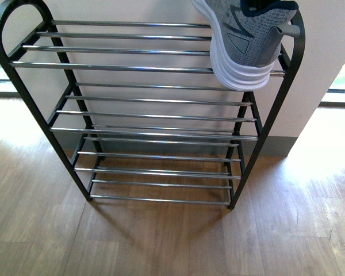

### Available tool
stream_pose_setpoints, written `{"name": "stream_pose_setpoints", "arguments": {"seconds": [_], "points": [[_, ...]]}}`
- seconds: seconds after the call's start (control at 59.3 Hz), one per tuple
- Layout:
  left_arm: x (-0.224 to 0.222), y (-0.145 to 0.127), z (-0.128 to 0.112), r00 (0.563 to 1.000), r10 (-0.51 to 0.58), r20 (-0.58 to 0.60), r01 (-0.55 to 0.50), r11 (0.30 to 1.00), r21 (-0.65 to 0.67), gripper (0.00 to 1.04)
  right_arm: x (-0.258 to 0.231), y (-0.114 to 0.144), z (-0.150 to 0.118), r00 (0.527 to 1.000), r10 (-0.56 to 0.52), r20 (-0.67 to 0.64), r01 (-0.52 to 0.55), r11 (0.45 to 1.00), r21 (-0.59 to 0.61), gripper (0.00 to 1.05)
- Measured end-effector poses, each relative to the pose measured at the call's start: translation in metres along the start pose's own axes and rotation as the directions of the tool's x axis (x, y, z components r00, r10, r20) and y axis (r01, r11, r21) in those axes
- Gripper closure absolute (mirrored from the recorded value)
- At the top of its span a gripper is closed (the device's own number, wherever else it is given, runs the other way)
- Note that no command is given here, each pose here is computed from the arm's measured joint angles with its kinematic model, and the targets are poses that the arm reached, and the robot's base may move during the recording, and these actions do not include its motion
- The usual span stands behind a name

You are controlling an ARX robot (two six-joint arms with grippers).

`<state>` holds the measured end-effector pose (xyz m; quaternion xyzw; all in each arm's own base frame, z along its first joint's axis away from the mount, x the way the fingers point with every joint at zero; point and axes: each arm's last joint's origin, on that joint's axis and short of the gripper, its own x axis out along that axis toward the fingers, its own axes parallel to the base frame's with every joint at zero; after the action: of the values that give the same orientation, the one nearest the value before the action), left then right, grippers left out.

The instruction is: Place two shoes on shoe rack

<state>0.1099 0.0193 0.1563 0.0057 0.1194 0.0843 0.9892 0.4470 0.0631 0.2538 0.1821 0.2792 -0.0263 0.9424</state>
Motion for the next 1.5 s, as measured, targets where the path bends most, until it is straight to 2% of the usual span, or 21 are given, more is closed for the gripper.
{"name": "stream_pose_setpoints", "arguments": {"seconds": [1.028, 1.079, 1.18, 1.5], "points": [[0.0000, 0.0000, 0.0000, 1.000, 0.000, 0.000, 0.000, 1.000, 0.000, 1.03, -0.0006, 0.0001, 0.0011, 1.000, -0.016, 0.004, 0.016, 1.000, -0.001, 1.01], [0.0000, 0.0000, 0.0000, 1.000, 0.000, 0.000, 0.000, 1.000, 0.000, 1.03, 0.0022, 0.0007, 0.0007, 0.996, 0.057, 0.067, -0.054, 0.998, -0.043, 1.01], [0.0000, 0.0000, 0.0000, 1.000, 0.000, 0.000, 0.000, 1.000, 0.000, 1.03, 0.0026, 0.0025, 0.0033, 0.988, 0.098, 0.116, -0.091, 0.993, -0.069, 1.01], [0.0000, 0.0000, 0.0000, 1.000, 0.000, 0.000, 0.000, 1.000, 0.000, 1.03, -0.0004, -0.0004, 0.0005, 0.999, 0.019, 0.044, -0.016, 0.998, -0.063, 1.01]]}}
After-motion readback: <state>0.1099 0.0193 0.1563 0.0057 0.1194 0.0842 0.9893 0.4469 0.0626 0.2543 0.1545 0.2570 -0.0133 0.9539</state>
